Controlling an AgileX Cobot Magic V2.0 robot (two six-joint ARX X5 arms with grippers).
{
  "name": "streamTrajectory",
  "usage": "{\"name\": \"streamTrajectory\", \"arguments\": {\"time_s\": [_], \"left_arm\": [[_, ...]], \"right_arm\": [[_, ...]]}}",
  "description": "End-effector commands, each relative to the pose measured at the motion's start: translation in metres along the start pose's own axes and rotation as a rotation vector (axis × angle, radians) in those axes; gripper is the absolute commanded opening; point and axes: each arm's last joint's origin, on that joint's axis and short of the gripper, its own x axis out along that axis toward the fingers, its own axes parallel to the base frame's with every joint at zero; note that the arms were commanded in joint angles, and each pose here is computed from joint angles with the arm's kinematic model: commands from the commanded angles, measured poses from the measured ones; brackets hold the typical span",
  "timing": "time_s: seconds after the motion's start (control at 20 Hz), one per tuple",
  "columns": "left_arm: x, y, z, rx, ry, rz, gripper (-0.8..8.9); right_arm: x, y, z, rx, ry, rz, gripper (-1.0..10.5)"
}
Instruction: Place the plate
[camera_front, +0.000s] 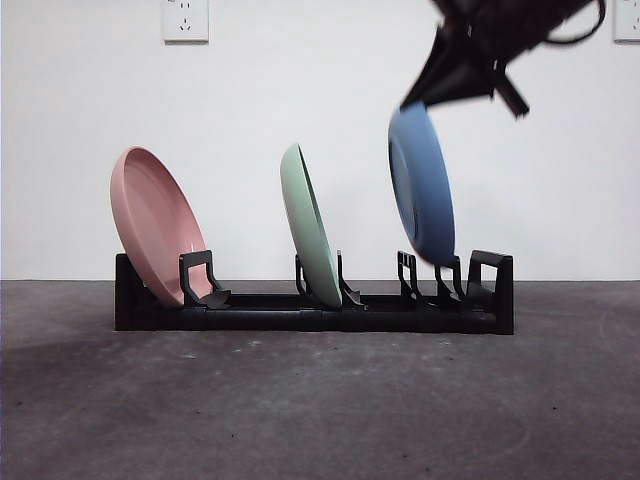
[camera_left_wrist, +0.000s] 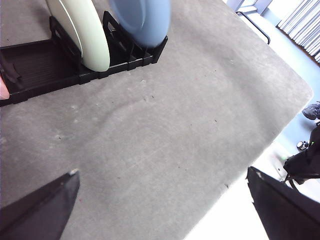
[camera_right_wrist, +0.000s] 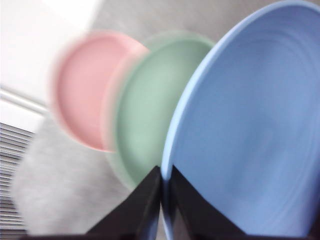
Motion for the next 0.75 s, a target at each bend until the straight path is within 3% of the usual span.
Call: {"name": "streamTrajectory", "arguments": {"time_s": [0.05, 0.3, 0.55, 0.75], "left_arm": [[-0.003, -0.003, 0.005, 0.021, -0.017, -0.009, 5.30], [-0.003, -0.003, 0.001, 0.005, 0.011, -0.010, 5.30], [-0.001, -0.005, -0.001, 0.014, 0.036, -0.037, 5.30], [0.000, -0.008, -0.001, 0.026, 0.044, -0.058, 5.30]], "right_arm": [[-0.016, 0.018, 0.006, -0.032, -0.033, 0.056, 0.1], [-0.053, 0.062, -0.011, -0.155, -0.002, 0.085, 0.1], [-0.092, 0.102, -0.043, -0.245, 0.062, 0.007, 0.1], [-0.116, 0.131, -0.073, -0.297, 0.112, 0.033, 0.1]]}}
